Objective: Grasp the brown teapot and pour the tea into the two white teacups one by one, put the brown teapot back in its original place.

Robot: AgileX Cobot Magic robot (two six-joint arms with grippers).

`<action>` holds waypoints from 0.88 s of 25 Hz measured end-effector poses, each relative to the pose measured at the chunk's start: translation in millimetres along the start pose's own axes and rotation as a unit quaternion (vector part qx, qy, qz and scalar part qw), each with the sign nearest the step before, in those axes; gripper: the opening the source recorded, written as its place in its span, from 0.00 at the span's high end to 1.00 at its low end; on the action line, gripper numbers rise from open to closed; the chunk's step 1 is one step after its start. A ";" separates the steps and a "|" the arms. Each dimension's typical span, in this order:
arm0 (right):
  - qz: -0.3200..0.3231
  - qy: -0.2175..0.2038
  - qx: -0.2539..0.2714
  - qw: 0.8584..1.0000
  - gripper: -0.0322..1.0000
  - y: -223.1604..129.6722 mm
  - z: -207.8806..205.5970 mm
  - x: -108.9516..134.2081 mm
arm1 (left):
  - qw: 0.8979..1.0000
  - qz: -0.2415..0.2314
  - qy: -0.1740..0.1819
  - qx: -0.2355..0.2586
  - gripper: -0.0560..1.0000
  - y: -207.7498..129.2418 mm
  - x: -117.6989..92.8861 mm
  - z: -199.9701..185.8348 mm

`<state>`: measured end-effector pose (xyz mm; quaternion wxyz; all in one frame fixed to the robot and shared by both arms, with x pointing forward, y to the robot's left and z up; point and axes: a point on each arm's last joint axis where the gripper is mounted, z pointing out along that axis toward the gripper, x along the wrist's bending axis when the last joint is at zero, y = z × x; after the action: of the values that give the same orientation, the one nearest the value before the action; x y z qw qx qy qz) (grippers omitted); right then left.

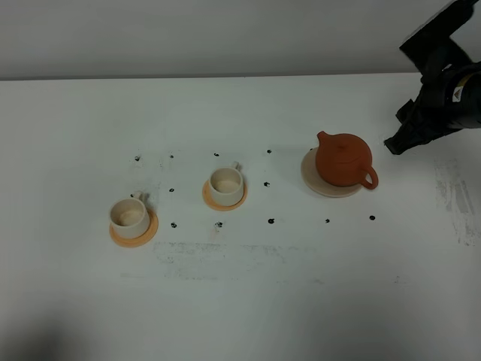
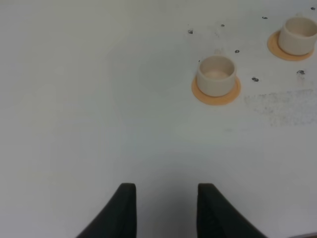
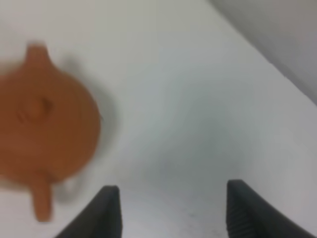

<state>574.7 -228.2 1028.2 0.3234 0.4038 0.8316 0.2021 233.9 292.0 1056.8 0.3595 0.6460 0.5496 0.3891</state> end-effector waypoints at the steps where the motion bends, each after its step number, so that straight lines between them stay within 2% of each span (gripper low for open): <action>1: 0.028 0.001 -0.010 1.000 0.53 0.0 -7.2 0.4 | 1.000 0.000 0.000 0.000 0.66 0.0 0.0 0.0; 4: 0.085 0.012 -0.017 0.996 0.53 -4.9 -19.3 4.3 | 1.000 0.000 0.000 0.000 0.66 0.0 0.0 0.0; 10: 0.120 0.038 0.015 0.992 0.53 -19.1 -5.6 15.5 | 1.000 0.000 0.000 0.000 0.66 0.0 0.0 0.0; 16: 0.116 0.092 0.059 0.987 0.53 -30.3 22.0 31.1 | 1.000 0.000 0.000 0.000 0.66 0.0 0.0 0.0; 19: 0.107 0.128 0.076 0.983 0.53 -27.2 31.0 36.0 | 1.000 0.000 0.000 0.000 0.66 0.0 0.0 0.0; 22: 0.095 0.145 0.083 0.981 0.53 -19.7 38.2 35.3 | 1.000 0.000 0.000 0.000 0.66 0.0 0.0 0.0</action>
<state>574.5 -208.7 976.1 0.1446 0.4730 0.8411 0.2188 233.9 292.0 1056.8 0.3595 0.6460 0.5496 0.3891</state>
